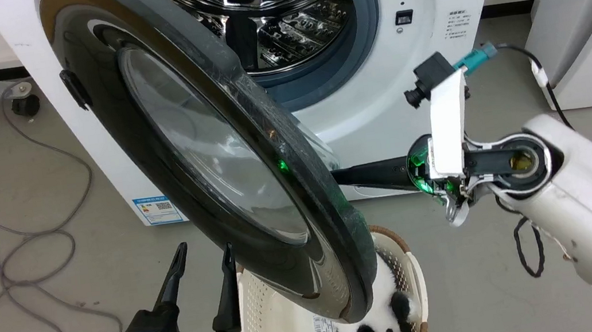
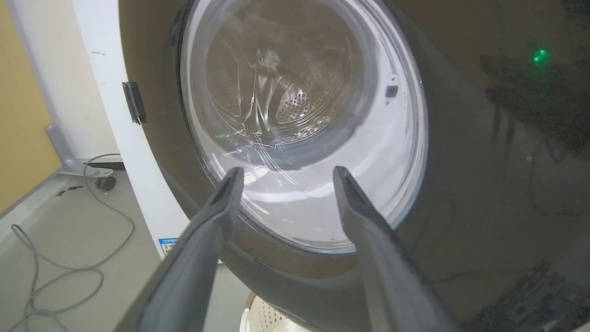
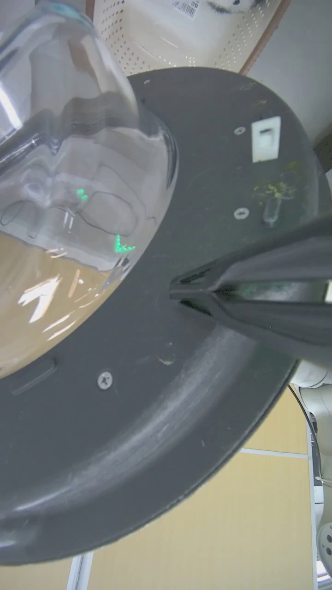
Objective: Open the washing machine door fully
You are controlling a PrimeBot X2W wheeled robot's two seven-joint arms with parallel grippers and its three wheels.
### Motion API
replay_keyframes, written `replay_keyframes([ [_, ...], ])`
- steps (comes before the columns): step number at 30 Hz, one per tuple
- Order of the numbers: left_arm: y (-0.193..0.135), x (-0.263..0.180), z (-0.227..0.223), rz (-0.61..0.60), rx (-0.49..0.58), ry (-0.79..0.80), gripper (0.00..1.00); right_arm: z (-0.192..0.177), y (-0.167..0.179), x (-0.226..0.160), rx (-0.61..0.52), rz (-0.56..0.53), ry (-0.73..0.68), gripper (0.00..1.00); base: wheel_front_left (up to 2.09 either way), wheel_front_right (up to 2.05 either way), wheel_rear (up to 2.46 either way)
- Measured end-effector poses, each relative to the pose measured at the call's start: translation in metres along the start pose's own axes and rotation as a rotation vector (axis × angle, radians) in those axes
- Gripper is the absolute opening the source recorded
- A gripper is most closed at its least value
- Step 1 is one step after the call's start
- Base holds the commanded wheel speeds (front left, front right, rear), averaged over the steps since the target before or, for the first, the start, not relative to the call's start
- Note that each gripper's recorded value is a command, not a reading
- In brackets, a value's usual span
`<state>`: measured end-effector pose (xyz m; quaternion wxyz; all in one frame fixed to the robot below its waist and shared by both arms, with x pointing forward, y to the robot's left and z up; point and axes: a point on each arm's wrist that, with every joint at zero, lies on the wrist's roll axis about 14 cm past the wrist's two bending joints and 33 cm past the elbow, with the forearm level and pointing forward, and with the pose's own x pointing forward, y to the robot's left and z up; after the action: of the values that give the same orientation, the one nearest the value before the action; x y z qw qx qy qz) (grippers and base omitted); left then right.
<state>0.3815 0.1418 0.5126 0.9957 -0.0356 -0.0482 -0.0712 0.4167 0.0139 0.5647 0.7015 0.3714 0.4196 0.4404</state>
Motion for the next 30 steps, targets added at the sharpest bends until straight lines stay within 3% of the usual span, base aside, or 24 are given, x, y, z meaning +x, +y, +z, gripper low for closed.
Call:
replay_keyframes([
  [3,-0.001,0.000,-0.001,0.000,-0.006,0.003,1.00,0.012,-0.002,-0.002,0.008,0.002,-0.095,0.00,0.00,0.00,0.00],
  [4,-0.001,0.000,-0.001,0.000,-0.008,0.003,1.00,0.023,-0.001,-0.005,0.014,0.009,-0.163,0.41,0.00,0.00,0.00],
  [5,-0.001,0.001,-0.002,-0.001,-0.008,0.004,1.00,0.035,-0.001,-0.010,0.018,0.015,-0.242,1.00,0.00,0.00,0.00],
  [8,-0.001,0.001,-0.003,0.000,-0.009,0.008,1.00,0.070,-0.004,-0.030,-0.005,0.001,-0.484,1.00,0.00,0.00,0.00],
  [10,0.000,0.001,-0.003,0.005,-0.011,0.008,1.00,0.092,-0.019,-0.055,-0.050,-0.065,-0.683,1.00,0.00,0.00,0.00],
  [16,0.002,-0.001,-0.002,0.014,-0.014,0.006,1.00,0.088,-0.070,-0.117,-0.028,-0.200,-1.043,1.00,0.00,0.00,0.00],
  [21,0.006,-0.006,-0.003,0.031,-0.012,0.010,1.00,0.055,-0.108,-0.159,-0.007,-0.321,-1.163,1.00,0.00,0.00,0.00],
  [22,0.006,-0.009,-0.005,0.035,-0.015,0.018,1.00,0.047,-0.117,-0.202,-0.049,-0.394,-1.286,1.00,0.00,0.00,0.00],
  [23,0.006,-0.009,-0.005,0.035,-0.017,0.018,1.00,0.041,-0.119,-0.211,-0.094,-0.432,-1.304,1.00,0.00,0.00,0.00],
  [27,0.008,-0.011,-0.005,0.041,-0.019,0.019,1.00,0.012,-0.114,-0.224,-0.213,-0.531,-1.376,1.00,0.00,0.00,0.00],
  [30,0.010,-0.013,-0.007,0.048,-0.019,0.025,1.00,-0.003,-0.100,-0.226,-0.366,-0.624,-1.378,1.00,0.00,0.00,0.00],
])
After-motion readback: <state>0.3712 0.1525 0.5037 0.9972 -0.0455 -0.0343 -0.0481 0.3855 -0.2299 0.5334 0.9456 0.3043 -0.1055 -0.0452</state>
